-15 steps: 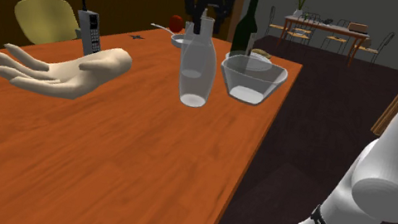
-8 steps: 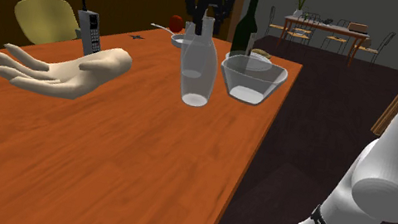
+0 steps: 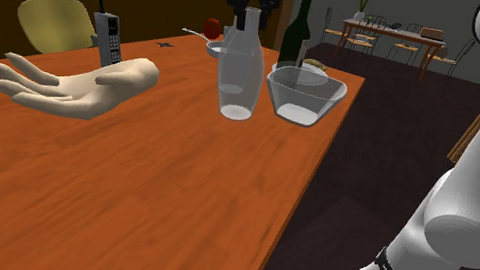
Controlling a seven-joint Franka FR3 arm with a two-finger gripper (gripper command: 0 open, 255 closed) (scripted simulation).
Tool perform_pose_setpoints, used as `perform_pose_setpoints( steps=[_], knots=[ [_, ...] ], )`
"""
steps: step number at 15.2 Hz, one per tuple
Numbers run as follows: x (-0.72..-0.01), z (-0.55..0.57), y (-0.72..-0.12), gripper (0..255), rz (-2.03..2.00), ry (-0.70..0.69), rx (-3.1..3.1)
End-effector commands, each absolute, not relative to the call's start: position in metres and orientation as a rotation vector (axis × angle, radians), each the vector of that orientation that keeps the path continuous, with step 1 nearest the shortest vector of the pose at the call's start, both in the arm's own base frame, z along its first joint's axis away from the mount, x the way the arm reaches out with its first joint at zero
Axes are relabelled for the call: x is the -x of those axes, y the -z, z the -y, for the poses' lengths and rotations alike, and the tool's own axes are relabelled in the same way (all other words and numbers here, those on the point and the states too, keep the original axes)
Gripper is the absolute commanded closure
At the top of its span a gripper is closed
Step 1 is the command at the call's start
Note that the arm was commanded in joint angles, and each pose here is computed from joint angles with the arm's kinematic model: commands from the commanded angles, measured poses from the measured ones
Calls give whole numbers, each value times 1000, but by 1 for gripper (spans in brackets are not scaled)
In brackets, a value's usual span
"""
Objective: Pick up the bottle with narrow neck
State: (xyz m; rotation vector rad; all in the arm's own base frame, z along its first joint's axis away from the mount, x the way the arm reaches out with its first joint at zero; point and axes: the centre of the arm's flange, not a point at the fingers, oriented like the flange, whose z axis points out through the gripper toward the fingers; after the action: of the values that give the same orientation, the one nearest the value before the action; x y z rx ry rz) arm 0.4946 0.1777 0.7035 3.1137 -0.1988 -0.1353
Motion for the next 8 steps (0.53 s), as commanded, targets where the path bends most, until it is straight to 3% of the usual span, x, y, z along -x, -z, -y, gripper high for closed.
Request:
perform_pose_setpoints(
  steps=[1,8],
  knots=[
    [-495,-177,-714,255,199,135,-3114],
    [-495,-177,-751,255,199,135,-3114]
  ],
)
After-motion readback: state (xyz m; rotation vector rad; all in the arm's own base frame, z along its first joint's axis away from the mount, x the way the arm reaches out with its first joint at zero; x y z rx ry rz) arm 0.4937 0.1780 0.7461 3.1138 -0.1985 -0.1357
